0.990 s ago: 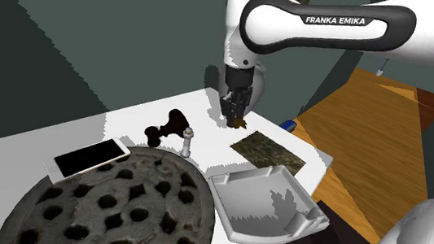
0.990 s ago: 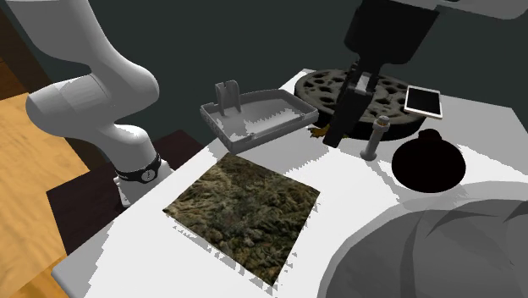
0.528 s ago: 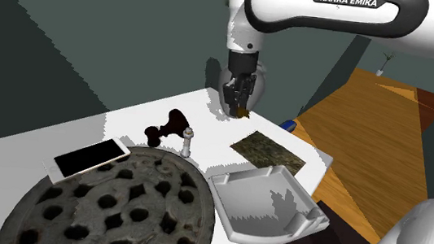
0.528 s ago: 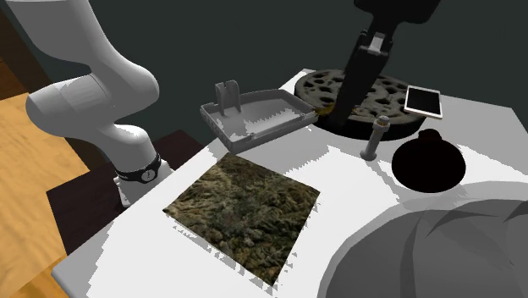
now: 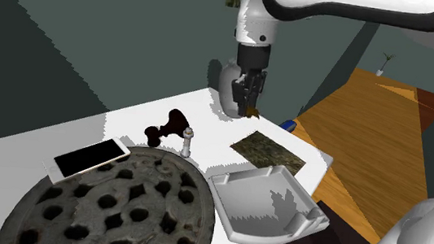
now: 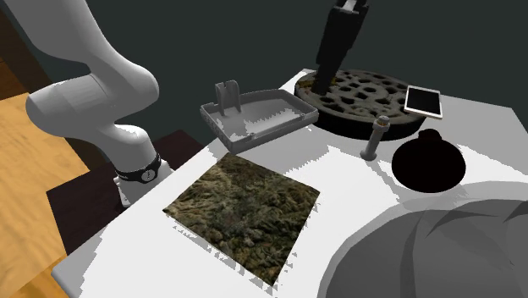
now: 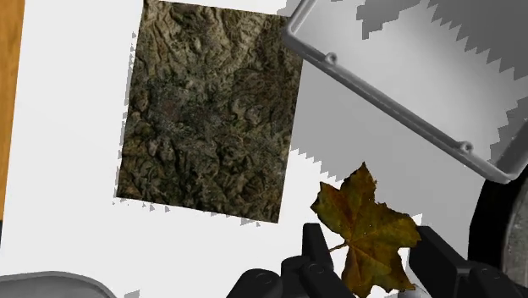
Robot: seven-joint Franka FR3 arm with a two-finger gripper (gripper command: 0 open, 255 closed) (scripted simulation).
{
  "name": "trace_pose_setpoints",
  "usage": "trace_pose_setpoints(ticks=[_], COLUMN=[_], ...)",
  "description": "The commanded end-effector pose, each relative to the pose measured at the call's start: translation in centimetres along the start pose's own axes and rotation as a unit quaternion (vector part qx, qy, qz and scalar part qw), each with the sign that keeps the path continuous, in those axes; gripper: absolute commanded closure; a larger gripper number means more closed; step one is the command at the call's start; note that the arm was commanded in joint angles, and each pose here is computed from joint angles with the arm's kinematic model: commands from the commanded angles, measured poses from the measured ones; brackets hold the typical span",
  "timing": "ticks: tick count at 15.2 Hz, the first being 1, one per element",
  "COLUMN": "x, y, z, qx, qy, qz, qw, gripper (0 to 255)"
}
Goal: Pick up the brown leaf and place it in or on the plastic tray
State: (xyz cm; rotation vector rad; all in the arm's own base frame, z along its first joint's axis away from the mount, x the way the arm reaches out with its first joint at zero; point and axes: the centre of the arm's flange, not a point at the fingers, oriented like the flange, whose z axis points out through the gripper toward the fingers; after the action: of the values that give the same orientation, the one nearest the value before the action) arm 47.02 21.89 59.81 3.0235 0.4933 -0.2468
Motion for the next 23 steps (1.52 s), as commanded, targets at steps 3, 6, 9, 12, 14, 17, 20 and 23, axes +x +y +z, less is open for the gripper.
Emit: trace_pose_setpoints(ticks=[3,6,9,12,14,17,20,23], x=[-4.3,-7.5,-10.8,-14.0,-14.8,-14.6,-14.3,-14.0], y=[-3.0,-5.3,-7.5,-9.7,-10.4,-10.4,-10.5,-10.5], z=[0.4,0.7,0.9,1.1,1.7,3.3,4.9,6.4], qx=[0.000,0.000,0.000,0.000,0.000,0.000,0.000,0.000], qy=[0.000,0.000,0.000,0.000,0.000,0.000,0.000,0.000], qz=[0.000,0.000,0.000,0.000,0.000,0.000,0.000,0.000], qw=[1.0000,1.0000,1.0000,1.0000,1.0000,1.0000,1.0000,1.0000], gripper=[255,255,255,255,255,255,255,255])
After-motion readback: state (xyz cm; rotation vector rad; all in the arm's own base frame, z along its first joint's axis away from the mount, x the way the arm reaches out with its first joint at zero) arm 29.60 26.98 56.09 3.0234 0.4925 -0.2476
